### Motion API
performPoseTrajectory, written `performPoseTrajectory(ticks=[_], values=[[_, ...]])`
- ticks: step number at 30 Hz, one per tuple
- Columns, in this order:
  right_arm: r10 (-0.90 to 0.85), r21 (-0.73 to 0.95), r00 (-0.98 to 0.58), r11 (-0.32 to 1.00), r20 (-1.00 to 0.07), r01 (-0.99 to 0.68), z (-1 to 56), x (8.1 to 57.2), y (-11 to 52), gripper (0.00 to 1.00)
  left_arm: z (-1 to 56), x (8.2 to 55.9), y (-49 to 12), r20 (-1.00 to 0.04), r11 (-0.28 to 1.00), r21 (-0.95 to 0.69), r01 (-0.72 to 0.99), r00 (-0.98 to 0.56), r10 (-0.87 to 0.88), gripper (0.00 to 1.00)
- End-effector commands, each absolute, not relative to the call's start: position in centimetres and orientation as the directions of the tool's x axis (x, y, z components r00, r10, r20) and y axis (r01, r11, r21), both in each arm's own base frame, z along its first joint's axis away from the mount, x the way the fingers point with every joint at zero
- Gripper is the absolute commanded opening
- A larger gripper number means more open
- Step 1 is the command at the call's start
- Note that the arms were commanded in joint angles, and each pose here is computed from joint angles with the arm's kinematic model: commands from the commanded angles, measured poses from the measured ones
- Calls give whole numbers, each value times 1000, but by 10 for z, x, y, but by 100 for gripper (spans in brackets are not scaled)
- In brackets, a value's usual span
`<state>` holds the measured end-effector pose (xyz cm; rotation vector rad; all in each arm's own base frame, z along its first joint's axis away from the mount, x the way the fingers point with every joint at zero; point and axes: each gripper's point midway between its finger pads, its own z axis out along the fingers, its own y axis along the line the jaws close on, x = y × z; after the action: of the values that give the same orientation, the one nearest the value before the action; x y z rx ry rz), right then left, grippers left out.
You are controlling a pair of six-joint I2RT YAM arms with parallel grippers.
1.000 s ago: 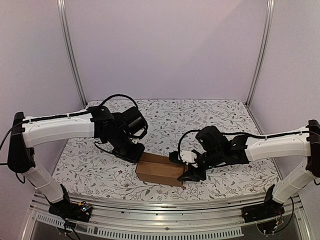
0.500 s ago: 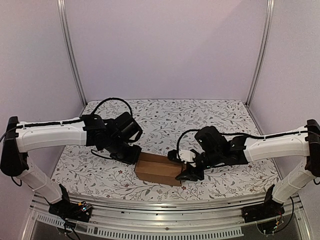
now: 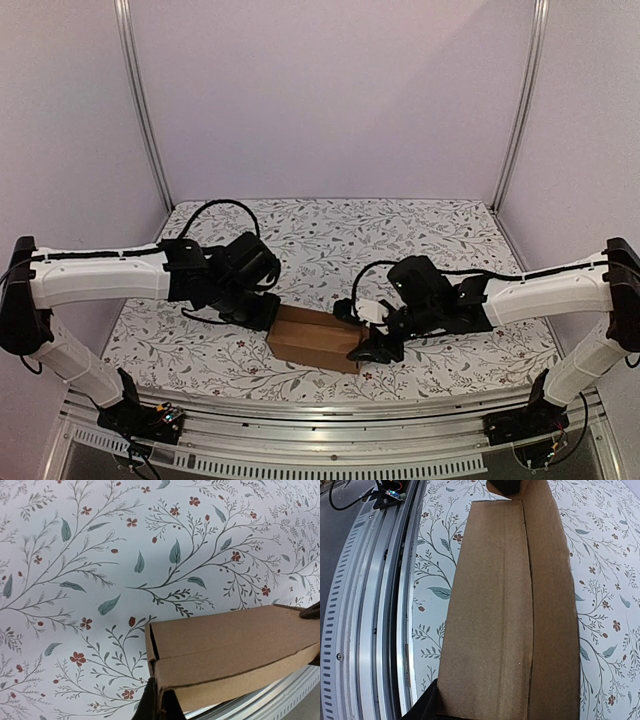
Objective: Fold the paper box
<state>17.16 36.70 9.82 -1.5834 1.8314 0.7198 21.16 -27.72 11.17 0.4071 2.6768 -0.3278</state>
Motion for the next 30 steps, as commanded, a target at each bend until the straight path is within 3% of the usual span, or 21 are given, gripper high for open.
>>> performPoseTrajectory(ticks=[1, 13, 26, 30], values=[[-668, 13, -156, 214, -727, -977, 87, 182, 360, 20, 99, 200, -261, -397, 942, -110, 316, -883, 250, 1], [-672, 32, -173, 216, -720, -976, 81, 178, 357, 19, 105, 206, -253, -429, 949, -72, 307, -868, 248, 16], [-674, 28, -167, 211, -720, -977, 81, 176, 354, 19, 161, 221, -267, -513, 914, -115, 388, -811, 280, 42], [-676, 27, -165, 210, -719, -977, 80, 176, 354, 19, 164, 225, -273, -496, 891, -140, 433, -809, 315, 44]])
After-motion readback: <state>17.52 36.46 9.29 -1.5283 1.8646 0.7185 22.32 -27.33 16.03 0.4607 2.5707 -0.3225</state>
